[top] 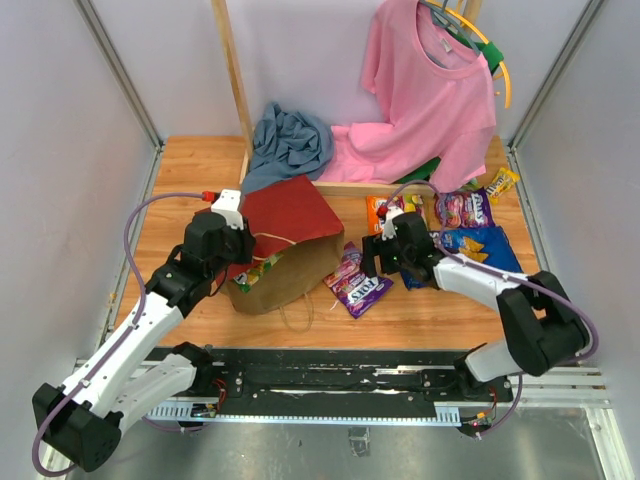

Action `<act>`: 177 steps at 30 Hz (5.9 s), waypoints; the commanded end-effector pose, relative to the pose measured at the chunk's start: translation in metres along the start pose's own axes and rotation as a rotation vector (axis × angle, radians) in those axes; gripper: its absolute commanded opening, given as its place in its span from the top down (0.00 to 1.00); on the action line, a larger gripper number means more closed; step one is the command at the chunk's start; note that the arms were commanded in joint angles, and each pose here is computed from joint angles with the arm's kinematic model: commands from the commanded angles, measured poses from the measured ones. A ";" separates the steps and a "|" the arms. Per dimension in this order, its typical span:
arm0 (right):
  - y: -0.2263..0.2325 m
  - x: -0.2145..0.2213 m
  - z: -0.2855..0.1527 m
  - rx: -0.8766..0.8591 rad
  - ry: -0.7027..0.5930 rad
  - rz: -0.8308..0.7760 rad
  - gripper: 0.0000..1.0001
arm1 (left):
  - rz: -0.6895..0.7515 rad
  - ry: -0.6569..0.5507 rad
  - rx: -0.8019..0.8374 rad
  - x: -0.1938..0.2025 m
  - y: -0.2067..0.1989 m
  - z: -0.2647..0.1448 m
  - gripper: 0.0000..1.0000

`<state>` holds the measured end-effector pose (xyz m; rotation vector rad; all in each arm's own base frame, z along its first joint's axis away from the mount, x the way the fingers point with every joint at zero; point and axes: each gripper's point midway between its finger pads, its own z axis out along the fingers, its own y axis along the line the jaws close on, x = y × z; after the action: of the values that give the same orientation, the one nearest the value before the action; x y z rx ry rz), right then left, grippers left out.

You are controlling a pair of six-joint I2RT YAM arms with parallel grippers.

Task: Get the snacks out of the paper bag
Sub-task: Adjust the snack at the center of the board, then adjust the paper bag at the center of the board.

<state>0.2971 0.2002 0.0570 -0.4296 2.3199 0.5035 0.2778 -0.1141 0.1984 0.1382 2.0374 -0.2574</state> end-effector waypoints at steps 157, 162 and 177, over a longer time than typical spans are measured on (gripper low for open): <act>0.282 -0.101 -0.115 -0.579 -0.315 -0.553 0.99 | -0.730 -0.167 -0.587 0.076 0.113 0.017 0.69; 0.283 -0.101 -0.114 -0.579 -0.312 -0.555 0.99 | -0.804 -0.143 -0.475 0.083 0.118 0.024 0.47; 0.285 -0.100 -0.109 -0.579 -0.300 -0.563 0.99 | -0.801 -0.225 -0.435 0.061 0.122 0.020 0.72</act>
<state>0.1829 0.4036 0.2497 -1.1512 1.6839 0.8432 0.2884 -0.0029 0.1115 -0.9772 1.7991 -0.2936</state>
